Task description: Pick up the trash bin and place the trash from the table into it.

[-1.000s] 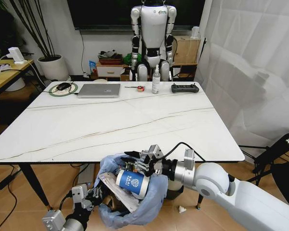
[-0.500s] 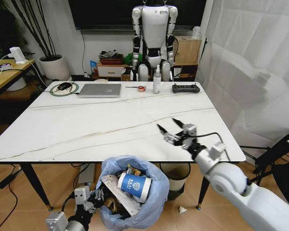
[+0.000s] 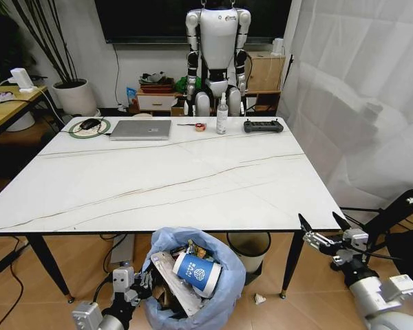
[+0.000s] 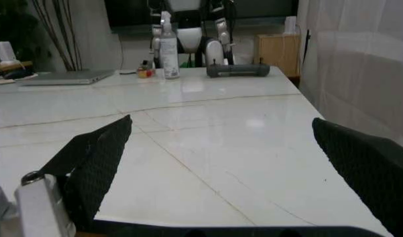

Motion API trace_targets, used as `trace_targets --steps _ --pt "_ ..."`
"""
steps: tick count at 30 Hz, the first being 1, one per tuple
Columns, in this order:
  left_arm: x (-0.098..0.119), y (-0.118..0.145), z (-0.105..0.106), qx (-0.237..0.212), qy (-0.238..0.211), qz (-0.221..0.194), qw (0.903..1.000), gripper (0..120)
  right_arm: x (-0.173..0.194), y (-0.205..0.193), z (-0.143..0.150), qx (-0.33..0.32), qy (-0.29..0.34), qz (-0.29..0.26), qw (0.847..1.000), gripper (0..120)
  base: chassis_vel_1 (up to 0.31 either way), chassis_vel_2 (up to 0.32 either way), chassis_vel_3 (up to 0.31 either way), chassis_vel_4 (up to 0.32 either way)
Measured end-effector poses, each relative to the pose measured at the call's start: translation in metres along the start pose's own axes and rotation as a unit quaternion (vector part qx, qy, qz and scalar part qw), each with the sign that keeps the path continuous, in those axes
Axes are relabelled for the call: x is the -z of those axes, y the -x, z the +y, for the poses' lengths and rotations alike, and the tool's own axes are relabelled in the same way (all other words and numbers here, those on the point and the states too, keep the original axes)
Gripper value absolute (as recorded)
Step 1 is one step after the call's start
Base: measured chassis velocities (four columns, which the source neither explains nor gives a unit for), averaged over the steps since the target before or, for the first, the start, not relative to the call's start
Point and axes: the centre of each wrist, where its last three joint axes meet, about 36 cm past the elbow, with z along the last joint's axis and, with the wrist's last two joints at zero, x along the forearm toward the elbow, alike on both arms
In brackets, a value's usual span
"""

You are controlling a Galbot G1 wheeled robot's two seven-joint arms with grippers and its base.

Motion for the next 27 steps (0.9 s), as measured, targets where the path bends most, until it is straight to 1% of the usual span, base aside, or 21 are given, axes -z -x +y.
trace_targets --steps 1,5,10,14,19,27 --pt "0.0 0.0 0.0 0.0 0.0 0.0 1.0 0 0.0 0.0 0.0 0.0 0.0 0.0 1.0 100 0.0 0.0 0.0 0.0" --pt "-0.005 0.001 0.002 0.028 0.014 0.01 0.9995 0 0.0 0.001 0.001 0.002 0.001 -0.002 1.0 100 0.0 0.0 0.0 0.0" --pt "-0.005 0.005 0.005 0.035 0.014 0.015 0.9992 0 0.0 0.002 0.001 0.004 0.001 -0.003 1.0 100 0.0 0.0 0.0 0.0" --pt "-0.004 0.013 0.007 0.037 0.009 0.017 0.9991 0 0.0 0.003 0.002 0.005 0.002 -0.003 1.0 100 0.0 0.0 0.0 0.0" --pt "0.004 0.028 0.017 0.022 0.003 0.014 0.9997 0 0.0 0.004 0.002 0.007 0.003 -0.002 1.0 100 0.0 0.0 0.0 0.0" --pt "0.011 0.044 0.027 0.012 0.0 0.014 0.9998 0 0.0 0.005 0.002 0.007 0.004 -0.002 1.0 100 0.0 0.0 0.0 0.0"
